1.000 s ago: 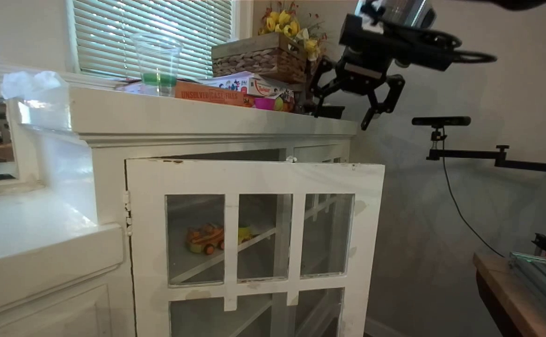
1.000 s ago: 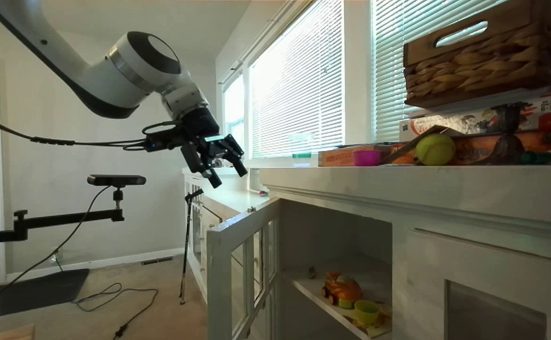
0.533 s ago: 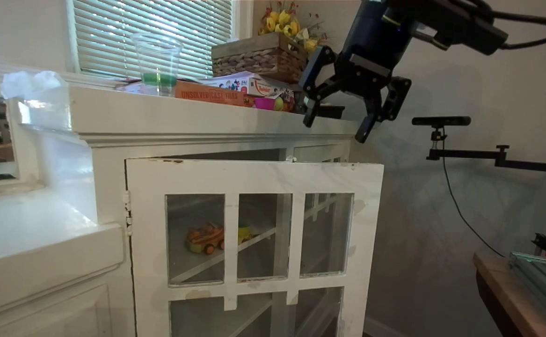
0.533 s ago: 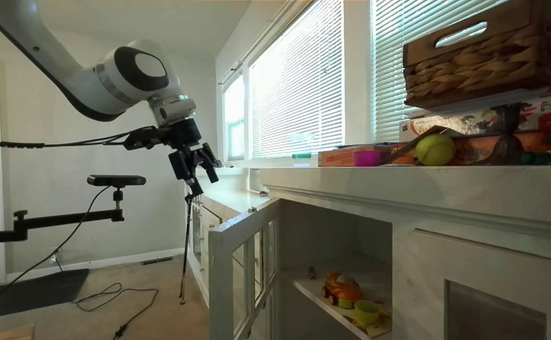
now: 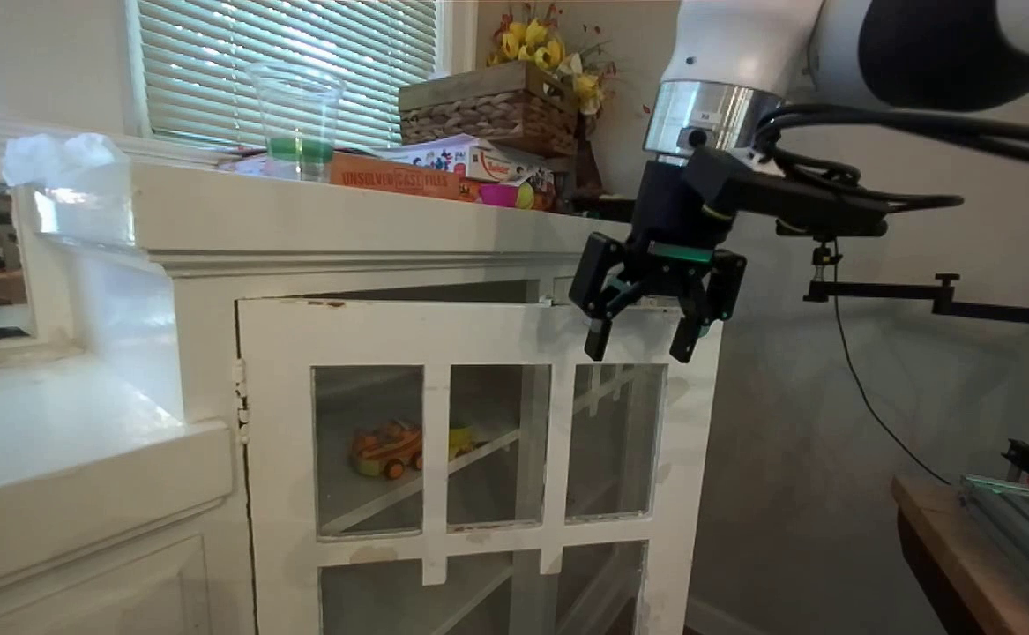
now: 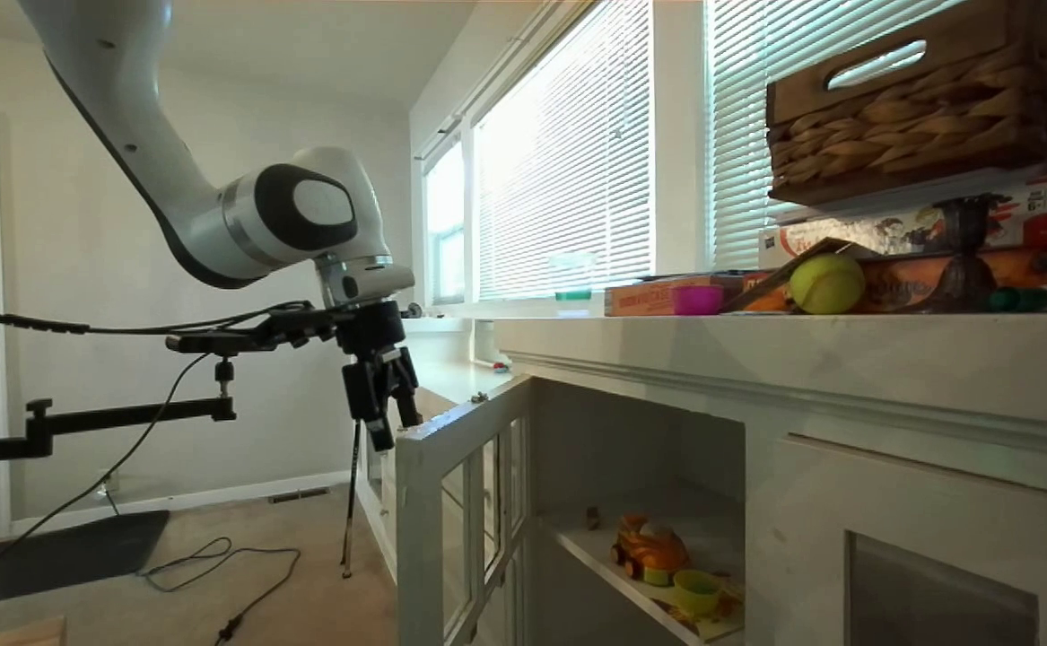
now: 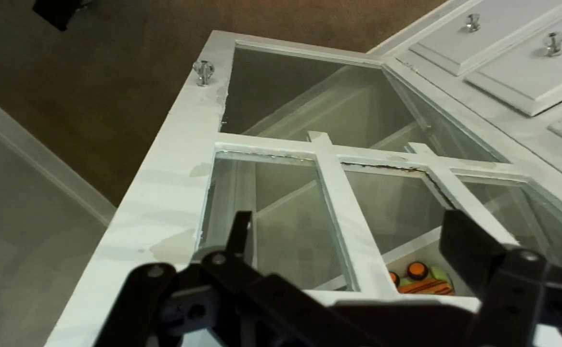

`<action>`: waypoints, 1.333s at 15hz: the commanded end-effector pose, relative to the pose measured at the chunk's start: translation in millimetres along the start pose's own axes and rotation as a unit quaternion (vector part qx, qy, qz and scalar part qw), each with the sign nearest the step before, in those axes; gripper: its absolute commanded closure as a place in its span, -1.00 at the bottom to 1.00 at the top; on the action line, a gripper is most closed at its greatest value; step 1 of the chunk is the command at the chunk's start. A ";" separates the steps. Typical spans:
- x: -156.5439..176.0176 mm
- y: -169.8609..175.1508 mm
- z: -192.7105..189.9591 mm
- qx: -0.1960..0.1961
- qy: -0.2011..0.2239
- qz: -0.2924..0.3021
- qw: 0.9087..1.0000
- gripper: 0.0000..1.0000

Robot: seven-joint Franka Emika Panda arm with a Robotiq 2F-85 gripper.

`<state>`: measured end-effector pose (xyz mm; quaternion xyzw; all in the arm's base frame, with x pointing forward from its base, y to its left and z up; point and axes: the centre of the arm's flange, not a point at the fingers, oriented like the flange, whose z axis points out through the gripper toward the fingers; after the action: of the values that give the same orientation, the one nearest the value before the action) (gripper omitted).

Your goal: Close the left door of the cabinet on the right.

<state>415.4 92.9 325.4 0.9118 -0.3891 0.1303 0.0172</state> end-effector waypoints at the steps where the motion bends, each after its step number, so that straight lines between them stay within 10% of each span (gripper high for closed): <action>1: 18.6 4.7 17.2 -0.012 0.006 -0.006 1.000 -1.00; 14: 67.0 40.3 18.6 -0.044 0.075 0.018 0.996 -1.00; 20: 118.1 54.9 19.4 -0.024 0.177 0.129 0.975 -1.00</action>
<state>442.6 -15.8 336.9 0.8547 -0.4530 0.2363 0.0913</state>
